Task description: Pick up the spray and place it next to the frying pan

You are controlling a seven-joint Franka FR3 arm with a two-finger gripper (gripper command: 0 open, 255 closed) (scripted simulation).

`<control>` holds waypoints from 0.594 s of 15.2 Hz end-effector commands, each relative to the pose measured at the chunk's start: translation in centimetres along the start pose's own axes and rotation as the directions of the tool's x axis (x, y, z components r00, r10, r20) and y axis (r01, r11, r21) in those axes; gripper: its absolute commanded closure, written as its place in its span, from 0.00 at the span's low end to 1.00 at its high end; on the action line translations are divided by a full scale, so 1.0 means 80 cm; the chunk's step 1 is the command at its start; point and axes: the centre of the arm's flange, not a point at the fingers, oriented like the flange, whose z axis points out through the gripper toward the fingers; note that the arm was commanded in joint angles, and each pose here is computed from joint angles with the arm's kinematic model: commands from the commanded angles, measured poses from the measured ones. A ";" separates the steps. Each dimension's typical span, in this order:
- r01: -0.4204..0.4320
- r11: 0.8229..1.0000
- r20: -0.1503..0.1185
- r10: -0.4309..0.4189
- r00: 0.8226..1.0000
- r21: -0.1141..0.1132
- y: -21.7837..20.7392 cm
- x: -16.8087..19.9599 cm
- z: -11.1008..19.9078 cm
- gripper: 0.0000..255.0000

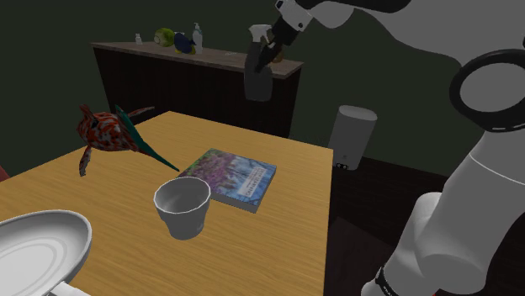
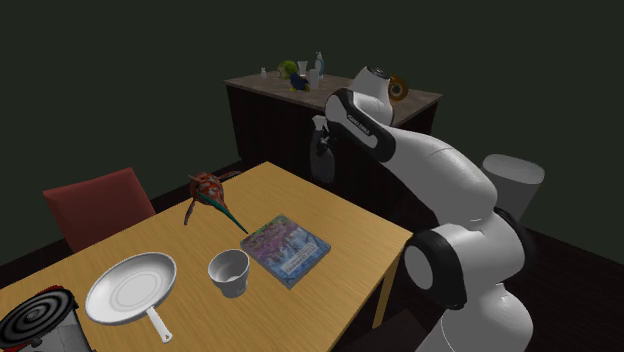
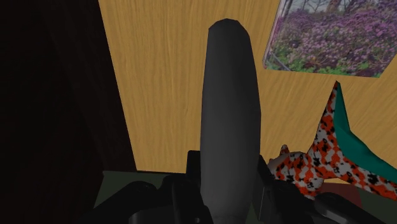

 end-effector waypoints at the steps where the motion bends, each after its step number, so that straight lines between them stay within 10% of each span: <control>1: 0.000 1.000 0.000 0.000 1.000 0.000 0.001 0.006 -0.010 1.00; 9: 0.000 1.000 0.000 0.000 1.000 0.000 0.001 0.034 -0.055 1.00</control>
